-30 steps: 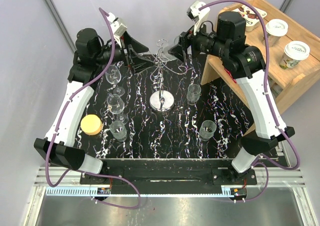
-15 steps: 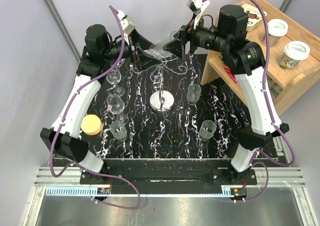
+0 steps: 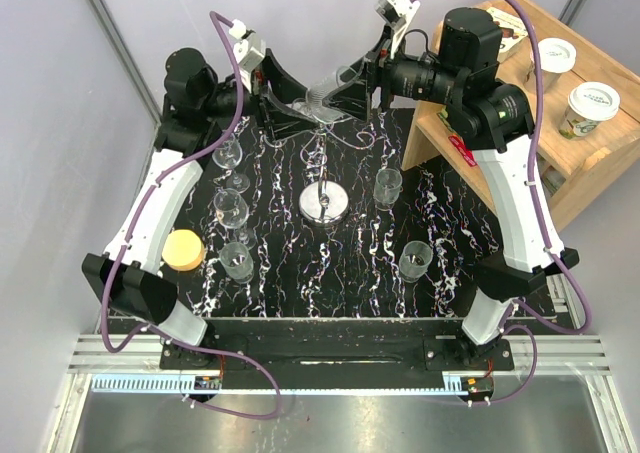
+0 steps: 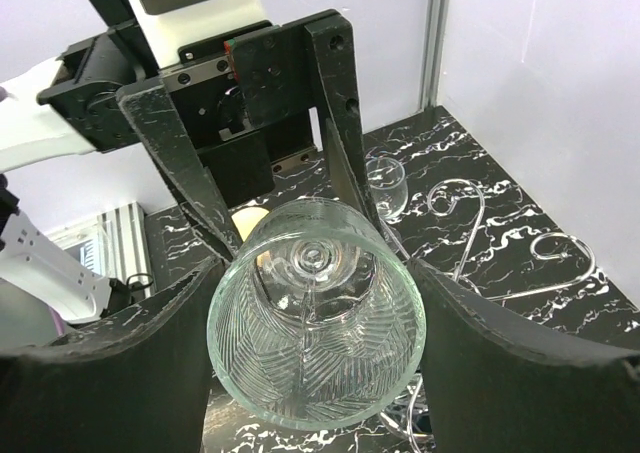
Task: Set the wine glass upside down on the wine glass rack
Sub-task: Turn the wine glass upside down at the wine rack.
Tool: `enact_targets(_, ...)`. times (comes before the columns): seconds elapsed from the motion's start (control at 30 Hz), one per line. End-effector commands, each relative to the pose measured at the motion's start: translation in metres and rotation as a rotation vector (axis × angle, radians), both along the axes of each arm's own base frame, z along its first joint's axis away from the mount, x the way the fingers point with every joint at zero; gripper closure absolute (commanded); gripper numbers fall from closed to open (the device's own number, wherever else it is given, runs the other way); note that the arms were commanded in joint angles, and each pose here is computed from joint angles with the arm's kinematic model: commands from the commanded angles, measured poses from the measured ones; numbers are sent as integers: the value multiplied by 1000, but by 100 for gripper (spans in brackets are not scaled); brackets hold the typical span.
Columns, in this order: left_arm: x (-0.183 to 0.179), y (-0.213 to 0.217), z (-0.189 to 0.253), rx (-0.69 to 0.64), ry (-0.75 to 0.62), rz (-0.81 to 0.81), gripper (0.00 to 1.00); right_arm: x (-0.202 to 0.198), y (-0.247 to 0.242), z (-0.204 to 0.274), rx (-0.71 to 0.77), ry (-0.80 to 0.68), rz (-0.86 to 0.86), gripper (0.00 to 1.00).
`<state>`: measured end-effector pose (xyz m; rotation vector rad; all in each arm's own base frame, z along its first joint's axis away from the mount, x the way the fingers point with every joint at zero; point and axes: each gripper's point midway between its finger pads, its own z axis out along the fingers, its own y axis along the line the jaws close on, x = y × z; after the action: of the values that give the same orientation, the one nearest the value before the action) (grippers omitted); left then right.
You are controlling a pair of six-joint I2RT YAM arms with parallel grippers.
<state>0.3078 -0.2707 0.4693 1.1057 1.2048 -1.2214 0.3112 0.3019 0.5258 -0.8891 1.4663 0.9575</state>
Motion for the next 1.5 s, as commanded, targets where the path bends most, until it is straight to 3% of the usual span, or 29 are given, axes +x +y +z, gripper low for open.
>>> enact_targets(0.0, -23, -1, 10, -16, -77, -144, 32, -13, -6, 40, 86, -93, 16, 100)
enact_targets(0.17, -21, -3, 9, -23, -61, -167, 33, -13, -8, 41, 93, -89, 19, 100)
enact_targets(0.7, -9, -1, 1, 5, -52, -103, 20, -9, -11, 49, 117, -89, 19, 100)
enact_targets(1.0, -2, -2, 8, -7, -59, -80, 30, -3, -9, 40, 106, -68, 21, 100)
enact_targets(1.17, 1, -3, 8, -9, -55, -76, 45, 3, -8, 35, 99, -57, 13, 100)
enact_targets(1.27, 2, -1, 8, -7, -52, -72, 62, 10, -9, 28, 86, -46, 3, 100)
enact_targets(1.4, 6, 4, 7, -7, -50, -46, 96, 21, -11, 17, 64, -37, -13, 100)
enact_targets(1.47, 9, 7, 7, -7, -50, -31, 100, 25, -10, 9, 47, -32, -14, 100)
